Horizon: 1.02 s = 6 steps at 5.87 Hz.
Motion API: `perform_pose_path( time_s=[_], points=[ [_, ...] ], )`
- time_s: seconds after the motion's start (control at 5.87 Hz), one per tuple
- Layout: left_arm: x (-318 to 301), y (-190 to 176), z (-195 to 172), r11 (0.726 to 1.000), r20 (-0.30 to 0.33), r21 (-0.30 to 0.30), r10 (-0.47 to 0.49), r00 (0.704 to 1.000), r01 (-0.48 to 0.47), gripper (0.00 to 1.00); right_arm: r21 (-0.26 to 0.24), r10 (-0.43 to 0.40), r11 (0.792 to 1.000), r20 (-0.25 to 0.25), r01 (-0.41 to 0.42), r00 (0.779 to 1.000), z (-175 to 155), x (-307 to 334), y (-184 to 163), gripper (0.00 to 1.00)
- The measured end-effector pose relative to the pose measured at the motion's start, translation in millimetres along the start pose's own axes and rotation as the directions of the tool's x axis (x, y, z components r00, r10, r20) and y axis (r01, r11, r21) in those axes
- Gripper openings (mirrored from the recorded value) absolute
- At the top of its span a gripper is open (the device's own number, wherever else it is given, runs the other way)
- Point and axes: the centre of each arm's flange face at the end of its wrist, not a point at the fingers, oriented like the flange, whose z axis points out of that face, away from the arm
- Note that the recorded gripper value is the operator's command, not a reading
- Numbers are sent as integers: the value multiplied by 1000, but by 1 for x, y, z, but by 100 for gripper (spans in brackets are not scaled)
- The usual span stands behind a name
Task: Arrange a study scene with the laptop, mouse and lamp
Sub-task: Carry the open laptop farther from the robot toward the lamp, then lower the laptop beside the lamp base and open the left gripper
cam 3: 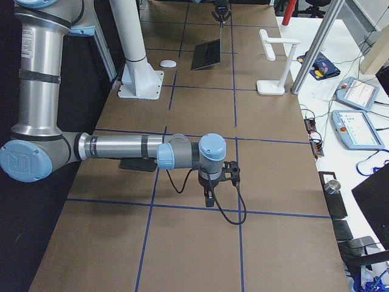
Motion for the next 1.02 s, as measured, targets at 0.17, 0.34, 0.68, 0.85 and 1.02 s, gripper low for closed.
perform_pose_path(
  time_s=[0.17,0.34,0.68,0.85,1.02],
  points=[
    [-24,-27,8,1000,11,6,-30,999,30,0,2,0,1000,0,0,1000,-1,0,0,100],
    [-47,-60,16,999,21,15,-47,999,47,0,3,-1,1000,0,1,1000,-1,-1,-1,100],
    [-75,-123,53,1000,90,-8,-3,996,3,0,2,-2,1000,0,2,1000,-1,-1,-1,100],
    [-91,-145,76,1000,116,-19,16,993,-14,0,1,-1,1000,0,1,1000,-1,-1,-1,100],
    [-102,-155,90,1000,130,-22,25,991,-23,8,1,0,1000,0,0,1000,0,-1,-1,100]
  ],
)
